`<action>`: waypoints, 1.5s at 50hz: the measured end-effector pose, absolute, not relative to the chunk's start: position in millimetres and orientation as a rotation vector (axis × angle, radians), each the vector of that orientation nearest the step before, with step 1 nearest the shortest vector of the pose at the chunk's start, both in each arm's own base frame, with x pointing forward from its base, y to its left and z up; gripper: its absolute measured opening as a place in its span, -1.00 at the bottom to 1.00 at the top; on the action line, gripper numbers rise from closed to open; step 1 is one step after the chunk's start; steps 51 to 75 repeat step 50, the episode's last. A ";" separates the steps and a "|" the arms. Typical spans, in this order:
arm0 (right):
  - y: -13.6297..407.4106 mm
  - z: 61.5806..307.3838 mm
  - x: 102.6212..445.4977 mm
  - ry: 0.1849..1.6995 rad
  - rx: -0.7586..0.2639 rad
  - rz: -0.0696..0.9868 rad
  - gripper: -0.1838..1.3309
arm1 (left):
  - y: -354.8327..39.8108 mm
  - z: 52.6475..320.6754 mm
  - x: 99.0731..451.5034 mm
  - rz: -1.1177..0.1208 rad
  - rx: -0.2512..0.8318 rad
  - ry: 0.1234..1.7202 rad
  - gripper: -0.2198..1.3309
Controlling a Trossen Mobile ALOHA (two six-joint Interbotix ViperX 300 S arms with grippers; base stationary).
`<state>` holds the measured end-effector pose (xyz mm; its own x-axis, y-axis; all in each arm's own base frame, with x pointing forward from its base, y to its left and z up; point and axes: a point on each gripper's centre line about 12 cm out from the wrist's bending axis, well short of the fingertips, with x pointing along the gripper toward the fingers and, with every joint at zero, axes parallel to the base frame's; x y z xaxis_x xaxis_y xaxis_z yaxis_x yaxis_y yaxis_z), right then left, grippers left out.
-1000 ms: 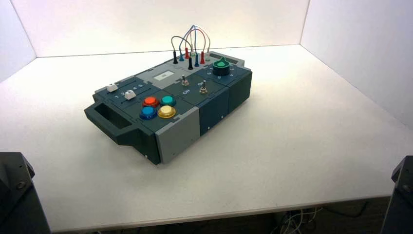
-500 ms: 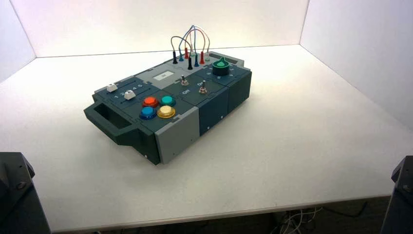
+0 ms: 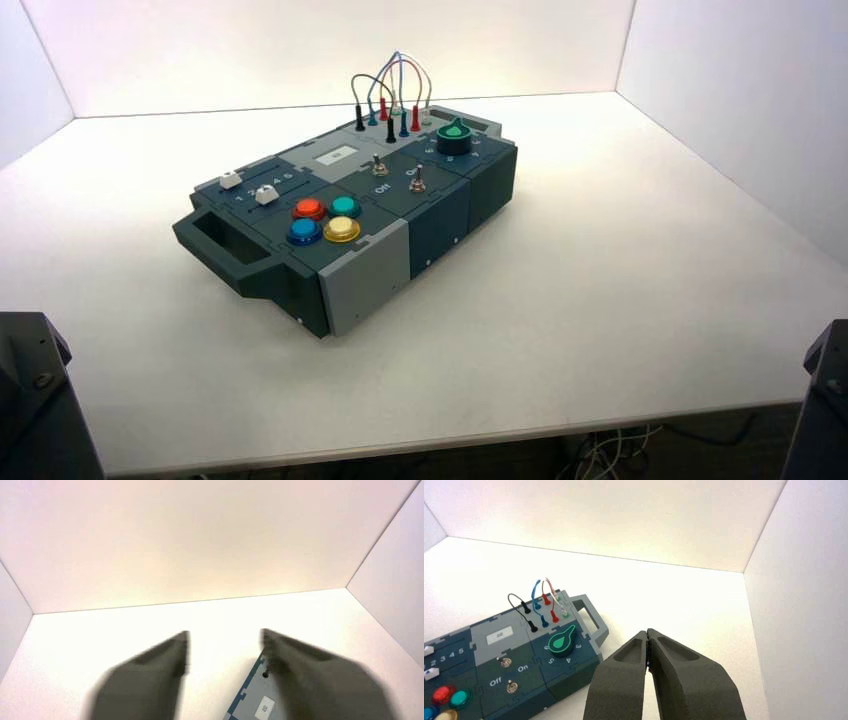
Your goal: Open left gripper.
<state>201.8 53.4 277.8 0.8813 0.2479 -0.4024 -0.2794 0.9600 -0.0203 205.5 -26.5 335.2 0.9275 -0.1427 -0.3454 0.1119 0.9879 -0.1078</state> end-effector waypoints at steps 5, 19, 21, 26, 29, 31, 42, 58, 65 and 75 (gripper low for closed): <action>53.5 277.4 202.0 0.410 -0.079 0.275 -0.94 | -26.5 334.9 205.8 -0.131 -0.085 0.362 0.99; 53.7 276.5 203.1 0.413 -0.079 0.275 -0.94 | -26.7 333.5 208.4 -0.131 -0.079 0.370 0.99; 53.7 276.5 203.1 0.413 -0.079 0.275 -0.94 | -26.7 334.2 209.1 -0.131 -0.079 0.370 0.99; 53.8 276.0 203.2 0.416 -0.078 0.275 -0.94 | -27.1 337.0 213.7 -0.130 -0.077 0.372 0.99; 53.9 276.2 203.3 0.415 -0.076 0.275 -0.94 | -27.5 338.1 216.6 -0.130 -0.079 0.375 0.99; 53.9 276.2 203.3 0.415 -0.075 0.275 -0.94 | -27.7 338.6 218.7 -0.130 -0.079 0.378 0.99; 54.0 276.2 203.2 0.415 -0.071 0.275 -0.94 | -29.0 339.4 228.4 -0.131 -0.076 0.397 0.99; 54.1 276.2 203.2 0.416 -0.070 0.275 -0.94 | -29.2 344.1 230.7 -0.131 -0.078 0.387 0.99; 54.1 276.2 203.2 0.416 -0.070 0.275 -0.94 | -29.2 344.1 230.7 -0.131 -0.078 0.387 0.99; 54.1 276.2 203.2 0.416 -0.070 0.275 -0.94 | -29.2 344.1 230.7 -0.131 -0.078 0.387 0.99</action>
